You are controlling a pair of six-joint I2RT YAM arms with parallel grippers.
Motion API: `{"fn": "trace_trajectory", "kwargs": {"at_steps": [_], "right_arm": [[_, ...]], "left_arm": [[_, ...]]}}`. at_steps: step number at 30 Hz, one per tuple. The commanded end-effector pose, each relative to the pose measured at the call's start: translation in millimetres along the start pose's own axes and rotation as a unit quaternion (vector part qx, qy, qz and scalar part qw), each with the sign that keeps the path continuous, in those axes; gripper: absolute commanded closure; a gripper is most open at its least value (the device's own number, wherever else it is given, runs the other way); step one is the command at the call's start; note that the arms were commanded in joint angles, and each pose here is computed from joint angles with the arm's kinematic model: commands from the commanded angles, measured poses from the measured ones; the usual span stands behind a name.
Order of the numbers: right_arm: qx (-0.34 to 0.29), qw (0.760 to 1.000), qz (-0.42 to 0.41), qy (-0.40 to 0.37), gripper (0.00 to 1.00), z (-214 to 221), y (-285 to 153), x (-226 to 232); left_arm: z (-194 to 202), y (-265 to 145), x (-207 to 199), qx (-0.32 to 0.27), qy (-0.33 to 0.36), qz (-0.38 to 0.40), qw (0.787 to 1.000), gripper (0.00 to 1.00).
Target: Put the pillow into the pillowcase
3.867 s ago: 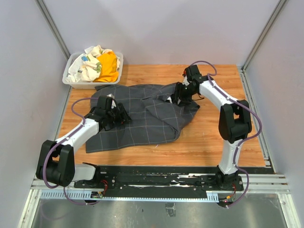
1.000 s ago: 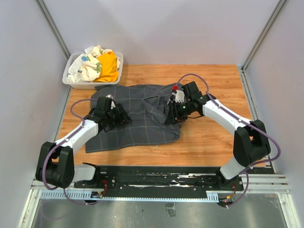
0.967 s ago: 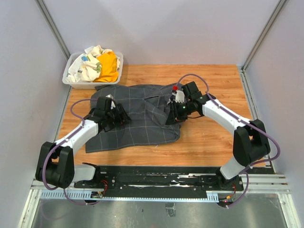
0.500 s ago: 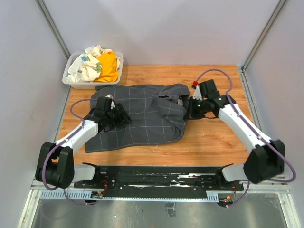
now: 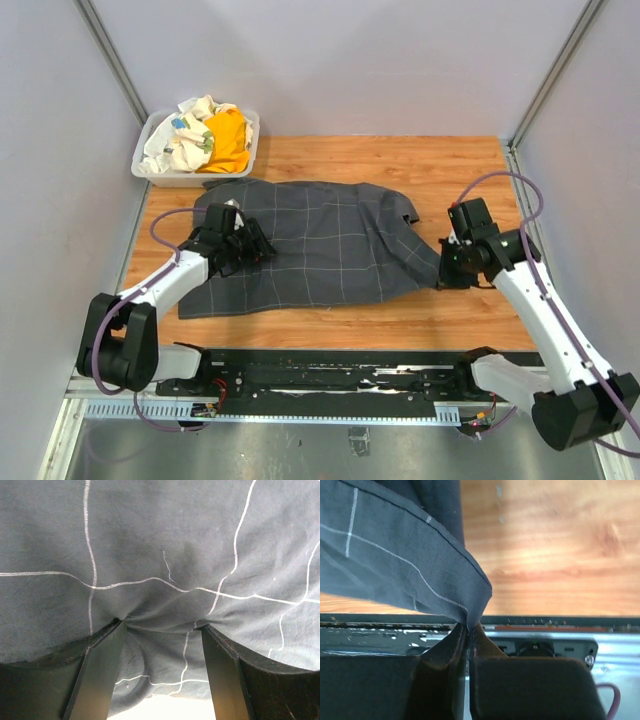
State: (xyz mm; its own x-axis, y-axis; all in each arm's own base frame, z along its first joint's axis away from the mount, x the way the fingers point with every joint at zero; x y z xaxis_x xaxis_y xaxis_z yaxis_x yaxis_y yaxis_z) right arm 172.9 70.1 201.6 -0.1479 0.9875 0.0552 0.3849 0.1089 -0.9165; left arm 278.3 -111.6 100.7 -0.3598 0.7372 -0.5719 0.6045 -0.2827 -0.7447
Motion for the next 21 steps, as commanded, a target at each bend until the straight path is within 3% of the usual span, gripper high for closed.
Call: {"fn": "trace_trajectory", "kwargs": {"at_steps": [1,2,3,4,7,14,21], "right_arm": [[0.077,0.993,0.079,0.047,0.98,61.0,-6.0,-29.5],[0.082,0.992,0.085,0.054,0.88,67.8,-4.8,-31.2],[0.084,0.991,0.088,0.059,0.70,72.8,-4.7,-31.9],[0.083,0.991,0.086,0.065,0.62,75.1,-5.0,-31.4],[0.058,0.991,0.091,0.078,0.50,69.3,-12.3,-32.0],[-0.008,0.994,0.079,0.080,0.47,18.0,-14.5,-26.7],[-0.061,0.988,0.033,0.140,0.46,-50.1,19.6,-29.2]], "left_arm": [[7.1,6.2,23.9,0.018,0.001,-0.051,0.999,0.31],[7.3,6.6,23.6,0.019,0.001,-0.051,0.999,0.31],[7.3,7.0,23.7,0.020,0.000,-0.051,0.999,0.31],[7.0,6.8,23.3,0.020,0.001,-0.050,0.999,0.32],[6.4,5.9,22.0,0.020,0.001,-0.050,0.999,0.32],[-0.6,-1.2,13.6,0.009,0.001,-0.042,0.999,0.31],[-11.2,-11.0,-2.0,-0.004,0.005,-0.025,1.000,0.30]]}}
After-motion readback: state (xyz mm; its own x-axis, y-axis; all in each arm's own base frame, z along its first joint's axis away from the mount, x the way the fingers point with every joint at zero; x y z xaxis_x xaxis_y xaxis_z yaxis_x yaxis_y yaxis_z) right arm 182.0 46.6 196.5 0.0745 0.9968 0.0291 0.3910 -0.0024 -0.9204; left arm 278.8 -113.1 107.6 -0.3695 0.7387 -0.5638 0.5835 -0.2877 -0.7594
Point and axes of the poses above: each gripper's point midway between its finger pads, its own y axis out along the fingers, its own x axis along the line the jaws close on, z = x × y, the point moved 4 cm from there along -y, back along the fingers, and after that the axes turned 13 degrees about -y, right-handed, at the moved point
